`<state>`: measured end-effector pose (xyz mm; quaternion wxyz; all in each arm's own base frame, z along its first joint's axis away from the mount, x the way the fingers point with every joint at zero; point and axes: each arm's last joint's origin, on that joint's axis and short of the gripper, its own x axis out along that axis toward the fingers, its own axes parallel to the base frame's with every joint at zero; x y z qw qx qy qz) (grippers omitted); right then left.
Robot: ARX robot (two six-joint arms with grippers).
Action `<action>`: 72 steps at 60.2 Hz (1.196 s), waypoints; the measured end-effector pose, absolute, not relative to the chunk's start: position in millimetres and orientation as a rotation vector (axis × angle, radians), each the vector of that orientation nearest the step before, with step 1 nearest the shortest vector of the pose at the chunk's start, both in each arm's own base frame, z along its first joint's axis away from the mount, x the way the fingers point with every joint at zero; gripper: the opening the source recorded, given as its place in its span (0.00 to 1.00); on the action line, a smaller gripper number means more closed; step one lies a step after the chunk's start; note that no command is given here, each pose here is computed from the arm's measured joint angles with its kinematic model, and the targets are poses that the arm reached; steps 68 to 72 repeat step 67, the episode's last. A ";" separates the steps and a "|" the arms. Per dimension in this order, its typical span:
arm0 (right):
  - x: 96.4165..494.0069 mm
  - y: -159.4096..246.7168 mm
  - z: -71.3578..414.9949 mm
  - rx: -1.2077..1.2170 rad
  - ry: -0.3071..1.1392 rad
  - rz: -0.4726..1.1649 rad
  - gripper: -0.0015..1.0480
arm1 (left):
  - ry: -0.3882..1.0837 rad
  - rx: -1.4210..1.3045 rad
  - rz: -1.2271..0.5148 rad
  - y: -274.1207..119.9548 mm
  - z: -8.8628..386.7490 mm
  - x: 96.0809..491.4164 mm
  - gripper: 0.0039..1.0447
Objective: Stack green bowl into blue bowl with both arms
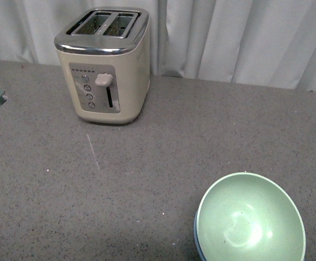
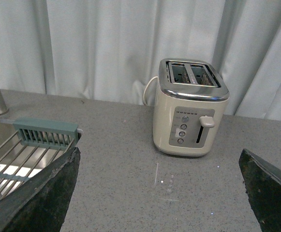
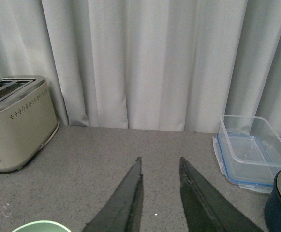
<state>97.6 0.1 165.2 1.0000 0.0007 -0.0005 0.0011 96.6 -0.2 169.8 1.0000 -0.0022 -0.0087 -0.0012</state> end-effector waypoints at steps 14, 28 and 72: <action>97.6 0.1 165.2 0.001 -0.001 0.002 0.66 | -0.017 -0.004 -0.002 -0.2 169.8 96.6 0.94; 97.6 0.1 165.2 0.002 -0.001 0.002 0.91 | -0.017 -0.004 -0.002 -0.2 169.8 96.6 0.94; 97.6 0.1 165.2 0.002 -0.001 0.002 0.91 | -0.017 -0.004 -0.002 -0.2 169.8 96.6 0.94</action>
